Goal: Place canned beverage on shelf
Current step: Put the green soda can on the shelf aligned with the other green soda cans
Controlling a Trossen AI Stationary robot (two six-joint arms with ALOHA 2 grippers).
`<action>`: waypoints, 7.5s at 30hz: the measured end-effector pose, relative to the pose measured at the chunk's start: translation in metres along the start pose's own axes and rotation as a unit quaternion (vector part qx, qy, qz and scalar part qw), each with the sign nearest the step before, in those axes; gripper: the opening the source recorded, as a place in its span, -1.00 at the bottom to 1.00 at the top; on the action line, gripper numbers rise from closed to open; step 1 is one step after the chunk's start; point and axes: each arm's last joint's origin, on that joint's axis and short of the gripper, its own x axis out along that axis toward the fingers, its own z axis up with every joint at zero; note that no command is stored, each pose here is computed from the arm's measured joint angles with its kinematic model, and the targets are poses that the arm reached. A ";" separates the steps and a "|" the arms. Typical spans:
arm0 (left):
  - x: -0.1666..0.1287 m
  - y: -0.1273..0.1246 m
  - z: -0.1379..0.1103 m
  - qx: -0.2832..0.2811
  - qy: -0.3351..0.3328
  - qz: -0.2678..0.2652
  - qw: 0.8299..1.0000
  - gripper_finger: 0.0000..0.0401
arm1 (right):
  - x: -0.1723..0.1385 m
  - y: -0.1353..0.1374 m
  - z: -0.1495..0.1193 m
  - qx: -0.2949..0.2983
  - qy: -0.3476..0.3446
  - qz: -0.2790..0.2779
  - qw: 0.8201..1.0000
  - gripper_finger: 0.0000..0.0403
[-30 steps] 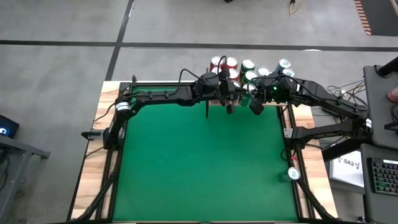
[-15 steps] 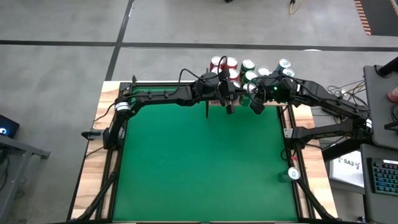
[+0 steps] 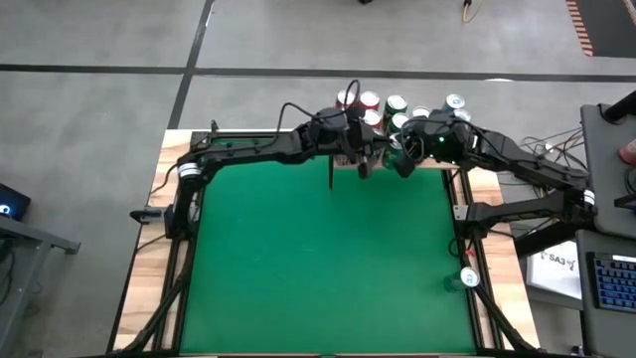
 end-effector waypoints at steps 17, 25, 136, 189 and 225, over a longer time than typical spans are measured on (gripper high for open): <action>-0.076 0.000 0.031 0.025 0.000 0.003 1.000 -1.00 | 0.020 0.005 -0.019 -0.019 0.004 0.003 1.000 -0.94; -0.123 -0.005 0.036 0.018 -0.014 0.009 1.000 -1.00 | 0.016 0.005 -0.014 -0.069 -0.022 0.017 0.997 -0.94; -0.215 -0.045 -0.069 0.004 0.040 -0.005 0.999 -1.00 | -0.010 -0.001 -0.026 0.045 0.108 0.039 0.992 -0.94; -0.214 -0.044 -0.063 0.002 0.017 0.002 1.000 -1.00 | 0.013 0.005 -0.001 -0.003 0.004 -0.007 1.000 -0.94; -0.214 -0.044 -0.063 0.004 0.016 0.002 1.000 -1.00 | -0.002 0.002 -0.018 0.001 0.079 0.045 0.996 -0.94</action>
